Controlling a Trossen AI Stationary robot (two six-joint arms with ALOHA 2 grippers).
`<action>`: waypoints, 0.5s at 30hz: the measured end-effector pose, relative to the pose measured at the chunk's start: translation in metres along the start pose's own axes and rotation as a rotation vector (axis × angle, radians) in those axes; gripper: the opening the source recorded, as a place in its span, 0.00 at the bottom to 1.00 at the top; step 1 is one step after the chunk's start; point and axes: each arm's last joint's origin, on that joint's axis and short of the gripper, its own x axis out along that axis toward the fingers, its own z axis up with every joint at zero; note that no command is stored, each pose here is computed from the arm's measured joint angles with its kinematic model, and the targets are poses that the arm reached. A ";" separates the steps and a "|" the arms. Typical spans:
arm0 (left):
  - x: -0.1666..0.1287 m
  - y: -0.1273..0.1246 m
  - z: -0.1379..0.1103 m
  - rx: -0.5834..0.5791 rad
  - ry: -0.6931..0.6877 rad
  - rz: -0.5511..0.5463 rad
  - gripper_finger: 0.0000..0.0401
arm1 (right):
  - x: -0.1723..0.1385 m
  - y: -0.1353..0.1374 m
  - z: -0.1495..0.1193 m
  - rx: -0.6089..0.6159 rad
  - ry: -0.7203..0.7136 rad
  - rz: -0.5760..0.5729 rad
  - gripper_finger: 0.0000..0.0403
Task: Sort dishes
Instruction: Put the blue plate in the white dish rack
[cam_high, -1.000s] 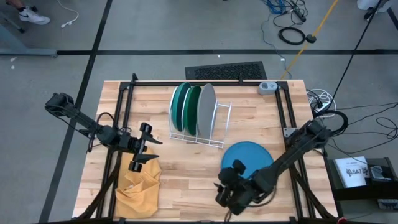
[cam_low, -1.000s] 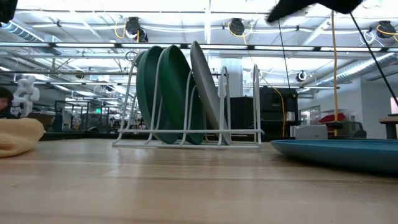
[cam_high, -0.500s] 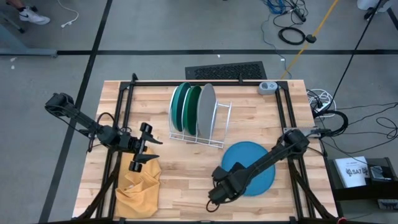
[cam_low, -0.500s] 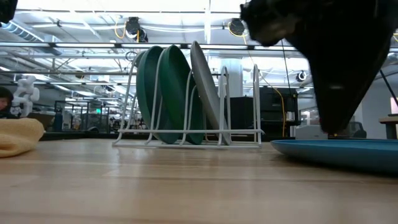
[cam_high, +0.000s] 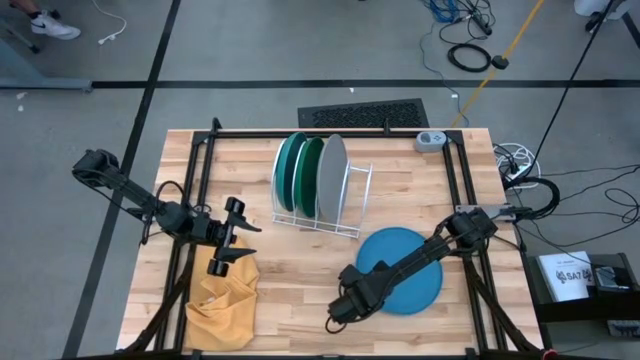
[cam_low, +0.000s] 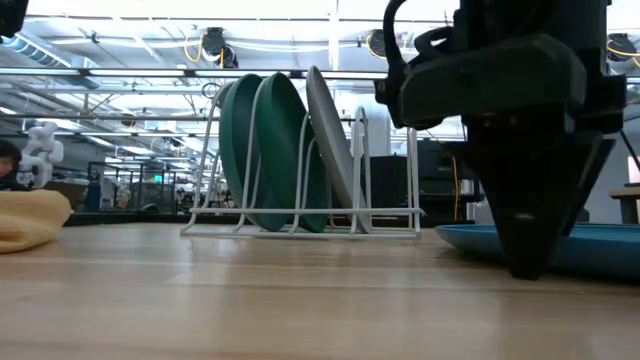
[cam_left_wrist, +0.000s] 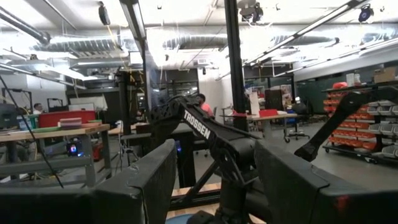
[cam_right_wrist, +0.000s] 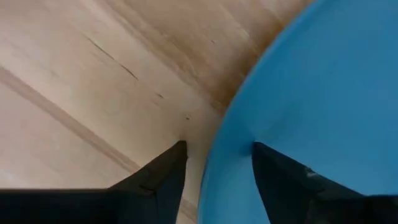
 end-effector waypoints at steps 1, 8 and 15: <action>0.000 0.000 0.000 0.000 0.000 0.000 0.54 | 0.001 0.001 -0.001 -0.001 0.005 -0.003 0.42; 0.000 0.000 0.000 0.000 -0.001 0.000 0.54 | 0.003 -0.003 -0.003 -0.029 0.020 -0.038 0.07; 0.000 0.000 0.000 0.000 -0.001 0.000 0.54 | -0.019 -0.005 -0.010 -0.038 -0.003 0.030 0.01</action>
